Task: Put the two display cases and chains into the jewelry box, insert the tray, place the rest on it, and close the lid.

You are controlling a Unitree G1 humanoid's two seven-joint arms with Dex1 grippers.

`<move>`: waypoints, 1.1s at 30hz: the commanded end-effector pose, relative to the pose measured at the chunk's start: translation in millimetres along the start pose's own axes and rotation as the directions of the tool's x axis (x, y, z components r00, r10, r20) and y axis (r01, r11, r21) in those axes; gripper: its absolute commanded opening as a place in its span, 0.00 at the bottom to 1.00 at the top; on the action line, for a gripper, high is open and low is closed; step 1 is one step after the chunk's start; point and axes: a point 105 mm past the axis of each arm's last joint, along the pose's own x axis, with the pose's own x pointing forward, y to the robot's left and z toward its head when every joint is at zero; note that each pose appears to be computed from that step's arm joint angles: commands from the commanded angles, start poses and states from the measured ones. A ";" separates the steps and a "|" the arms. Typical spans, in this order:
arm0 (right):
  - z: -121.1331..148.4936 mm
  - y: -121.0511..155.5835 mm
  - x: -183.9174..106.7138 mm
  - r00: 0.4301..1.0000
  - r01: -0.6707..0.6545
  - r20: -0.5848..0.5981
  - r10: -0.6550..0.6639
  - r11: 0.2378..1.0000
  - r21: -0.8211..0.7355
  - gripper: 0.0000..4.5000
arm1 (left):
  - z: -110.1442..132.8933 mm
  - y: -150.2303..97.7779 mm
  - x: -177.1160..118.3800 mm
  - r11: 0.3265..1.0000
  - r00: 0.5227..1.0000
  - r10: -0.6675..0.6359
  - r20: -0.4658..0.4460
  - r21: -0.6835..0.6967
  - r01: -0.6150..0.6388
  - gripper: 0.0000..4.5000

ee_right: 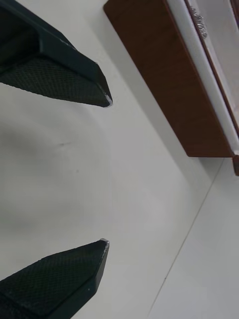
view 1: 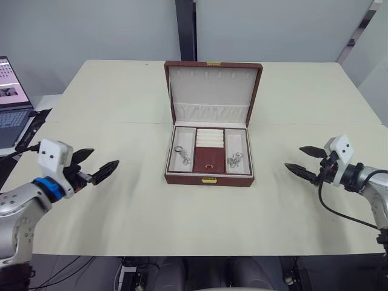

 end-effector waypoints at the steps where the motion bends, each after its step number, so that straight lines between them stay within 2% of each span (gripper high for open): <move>1: 18.7 6.9 14.9 0.997 0.014 0.072 -0.010 0.999 -0.045 0.96 | 13.7 -16.0 17.5 0.999 0.999 -0.033 0.036 0.020 0.032 1.00; 3: 22.6 13.4 25.3 0.995 0.006 0.097 -0.003 1.000 -0.025 0.86 | 15.7 -26.1 29.0 0.998 0.997 -0.059 0.043 0.021 0.058 1.00; 6: 26.6 23.0 37.3 0.994 -0.016 0.112 0.018 1.000 -0.019 0.64 | 18.5 -36.2 44.0 0.996 0.995 -0.086 0.059 0.031 0.085 0.87; 9: 30.2 31.5 47.6 0.992 -0.033 0.118 0.036 0.999 -0.025 0.43 | 20.8 -51.2 60.5 0.989 0.988 -0.142 0.066 0.043 0.140 0.65; 17: 40.9 59.1 70.2 0.985 -0.094 0.140 0.098 0.995 -0.037 0.00 | 15.0 -75.6 82.9 0.972 0.972 -0.230 0.043 0.060 0.227 0.09; 18: 42.0 62.0 72.4 0.984 -0.102 0.144 0.106 0.994 -0.036 0.00 | 14.2 -77.1 84.0 0.970 0.971 -0.237 0.041 0.060 0.235 0.01; 19: 42.8 64.4 74.3 0.983 -0.109 0.145 0.113 0.993 -0.036 0.00 | 13.2 -78.4 84.8 0.969 0.969 -0.243 0.039 0.063 0.240 0.01; 27: 45.0 79.5 78.9 0.975 -0.169 0.146 0.170 0.985 -0.018 0.00 | 9.0 -88.2 84.4 0.954 0.954 -0.297 0.027 0.057 0.296 0.01; 33: 42.4 96.0 74.4 0.958 -0.255 0.141 0.249 0.967 0.023 0.00 | 7.1 -106.4 75.5 0.924 0.923 -0.383 0.028 0.024 0.382 0.01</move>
